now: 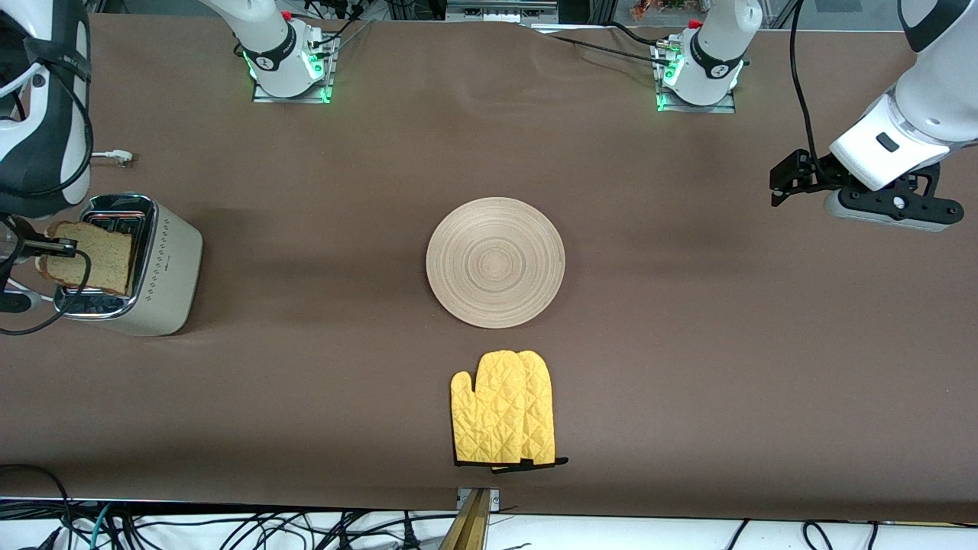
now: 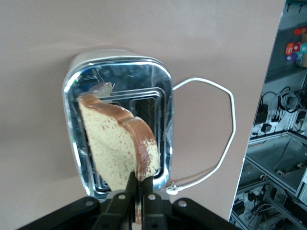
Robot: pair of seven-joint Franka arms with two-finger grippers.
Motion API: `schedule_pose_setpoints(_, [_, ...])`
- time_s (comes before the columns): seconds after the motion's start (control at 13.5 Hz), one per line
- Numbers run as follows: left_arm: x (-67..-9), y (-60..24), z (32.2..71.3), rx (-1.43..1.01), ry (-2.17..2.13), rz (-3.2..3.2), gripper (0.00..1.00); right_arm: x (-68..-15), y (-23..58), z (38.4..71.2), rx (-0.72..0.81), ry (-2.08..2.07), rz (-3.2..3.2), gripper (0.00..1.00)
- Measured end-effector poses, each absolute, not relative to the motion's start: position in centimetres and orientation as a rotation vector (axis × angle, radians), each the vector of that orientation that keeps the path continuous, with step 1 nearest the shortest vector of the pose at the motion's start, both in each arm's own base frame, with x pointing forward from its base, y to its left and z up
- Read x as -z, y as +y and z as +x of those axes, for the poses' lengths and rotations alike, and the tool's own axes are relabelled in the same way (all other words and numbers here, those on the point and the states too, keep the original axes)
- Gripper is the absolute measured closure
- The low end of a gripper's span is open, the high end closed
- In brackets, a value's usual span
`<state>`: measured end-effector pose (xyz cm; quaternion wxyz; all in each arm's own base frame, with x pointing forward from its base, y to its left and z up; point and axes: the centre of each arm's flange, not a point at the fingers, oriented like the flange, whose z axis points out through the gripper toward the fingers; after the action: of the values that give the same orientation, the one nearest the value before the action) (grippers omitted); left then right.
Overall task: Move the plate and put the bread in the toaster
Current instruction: 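Lower the bread into a toaster slot with the right gripper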
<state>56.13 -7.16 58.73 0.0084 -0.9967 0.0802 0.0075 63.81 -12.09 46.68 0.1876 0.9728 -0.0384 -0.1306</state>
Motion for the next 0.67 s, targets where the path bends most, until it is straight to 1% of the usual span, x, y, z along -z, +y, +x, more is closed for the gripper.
schedule_pose_setpoints(0.67, [-58.7, -7.1, 56.1, -0.024, 0.249, -3.115, 0.0, -46.3, -14.2, 63.0, 0.419, -0.157, 2.733, 0.94])
